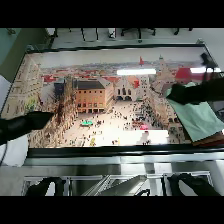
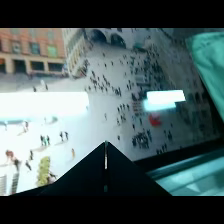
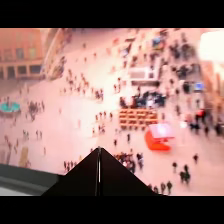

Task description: Fold the shirts.

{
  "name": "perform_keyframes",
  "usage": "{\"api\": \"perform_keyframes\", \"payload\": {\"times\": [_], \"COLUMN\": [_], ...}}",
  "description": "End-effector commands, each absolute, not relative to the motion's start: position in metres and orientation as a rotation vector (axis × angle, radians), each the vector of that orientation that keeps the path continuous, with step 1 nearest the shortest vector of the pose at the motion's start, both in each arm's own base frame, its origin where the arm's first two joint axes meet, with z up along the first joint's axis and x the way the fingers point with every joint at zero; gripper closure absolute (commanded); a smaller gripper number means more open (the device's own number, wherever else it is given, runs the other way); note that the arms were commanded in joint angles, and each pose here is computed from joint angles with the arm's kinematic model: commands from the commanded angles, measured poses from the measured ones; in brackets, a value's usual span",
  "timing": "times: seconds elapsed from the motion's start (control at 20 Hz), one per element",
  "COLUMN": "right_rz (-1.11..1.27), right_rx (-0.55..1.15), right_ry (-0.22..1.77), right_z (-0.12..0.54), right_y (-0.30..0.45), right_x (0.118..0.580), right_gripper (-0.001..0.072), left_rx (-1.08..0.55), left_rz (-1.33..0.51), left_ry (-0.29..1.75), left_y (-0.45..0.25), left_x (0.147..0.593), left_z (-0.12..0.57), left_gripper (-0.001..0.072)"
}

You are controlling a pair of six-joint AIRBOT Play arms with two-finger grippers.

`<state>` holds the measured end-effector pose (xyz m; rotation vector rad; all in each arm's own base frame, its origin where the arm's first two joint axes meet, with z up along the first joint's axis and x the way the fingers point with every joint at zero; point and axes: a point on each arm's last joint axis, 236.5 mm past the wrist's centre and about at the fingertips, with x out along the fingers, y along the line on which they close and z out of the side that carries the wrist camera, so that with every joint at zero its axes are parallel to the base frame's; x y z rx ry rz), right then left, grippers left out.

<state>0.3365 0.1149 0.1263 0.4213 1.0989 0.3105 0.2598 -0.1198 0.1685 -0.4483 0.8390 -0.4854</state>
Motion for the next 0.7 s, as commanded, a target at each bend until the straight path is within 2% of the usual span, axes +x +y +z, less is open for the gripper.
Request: {"api": "perform_keyframes", "payload": {"times": [0.0, 0.25, 0.65], "right_rz": [0.463, 0.515, 0.520], "right_rx": [0.350, 0.347, 0.359], "right_ry": [1.097, 1.183, 1.188], "right_z": [0.099, 0.080, 0.080], "right_y": [0.181, 0.201, 0.204], "right_x": [0.300, 0.278, 0.278], "right_gripper": [0.0692, 0.0692, 0.0692], "left_rx": [-0.466, -0.414, -0.400], "left_rz": [-0.594, -0.708, -0.724], "left_ry": [0.959, 1.079, 1.122], "left_y": [-0.172, -0.225, -0.242], "left_x": [0.249, 0.248, 0.265], "left_z": [0.120, 0.096, 0.091], "left_gripper": [0.0689, 0.0689, 0.0689]}}
